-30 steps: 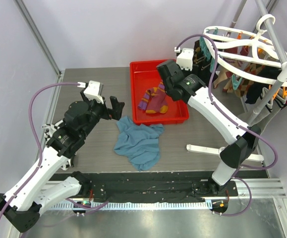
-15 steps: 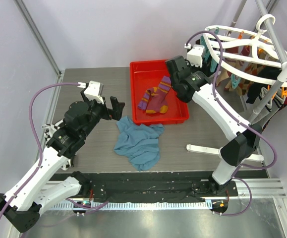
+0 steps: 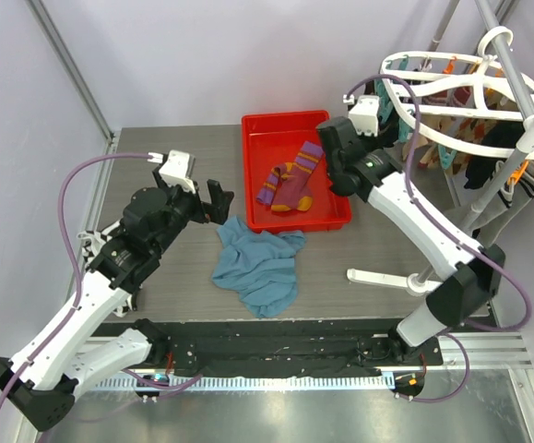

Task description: Remove the socks clipped to the hanger

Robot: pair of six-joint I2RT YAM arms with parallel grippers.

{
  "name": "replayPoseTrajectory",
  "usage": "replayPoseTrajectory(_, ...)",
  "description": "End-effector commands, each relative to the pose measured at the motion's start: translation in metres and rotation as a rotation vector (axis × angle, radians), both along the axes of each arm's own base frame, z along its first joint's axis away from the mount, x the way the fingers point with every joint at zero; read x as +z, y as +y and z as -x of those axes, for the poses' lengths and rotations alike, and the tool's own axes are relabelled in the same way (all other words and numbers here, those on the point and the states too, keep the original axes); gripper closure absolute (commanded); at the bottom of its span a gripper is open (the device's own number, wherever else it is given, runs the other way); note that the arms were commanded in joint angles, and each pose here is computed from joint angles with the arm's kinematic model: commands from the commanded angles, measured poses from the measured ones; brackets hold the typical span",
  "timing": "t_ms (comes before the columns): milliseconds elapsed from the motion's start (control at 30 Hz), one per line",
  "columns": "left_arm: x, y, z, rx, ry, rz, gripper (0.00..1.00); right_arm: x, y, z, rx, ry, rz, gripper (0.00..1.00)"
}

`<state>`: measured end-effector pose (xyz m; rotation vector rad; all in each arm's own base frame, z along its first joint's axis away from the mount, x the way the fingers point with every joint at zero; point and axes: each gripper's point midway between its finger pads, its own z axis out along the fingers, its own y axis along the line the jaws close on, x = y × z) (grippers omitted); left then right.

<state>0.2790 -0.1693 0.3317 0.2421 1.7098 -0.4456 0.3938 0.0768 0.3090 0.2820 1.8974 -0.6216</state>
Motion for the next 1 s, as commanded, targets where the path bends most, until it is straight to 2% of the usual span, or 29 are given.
replayPoseTrajectory(0,0.013,-0.011,-0.003,-0.038,-0.027,0.036,0.00,0.043,0.005,0.020,0.150,-0.106,-0.131,0.99)
replayPoseTrajectory(33,0.014,-0.014,-0.004,-0.045,-0.011,0.041,0.00,0.043,0.013,0.023,0.205,-0.099,-0.159,0.99)
replayPoseTrajectory(367,0.047,-0.056,-0.007,-0.192,0.036,0.141,0.00,0.047,0.015,0.055,0.350,-0.127,-0.249,0.99)
replayPoseTrajectory(800,0.140,-0.128,-0.038,-0.397,0.017,0.349,0.02,0.050,-0.001,0.077,0.429,-0.229,-0.298,0.99)
replayPoseTrajectory(967,0.142,-0.159,-0.049,-0.490,0.045,0.420,0.03,0.053,-0.009,0.080,0.434,-0.256,-0.309,0.99)
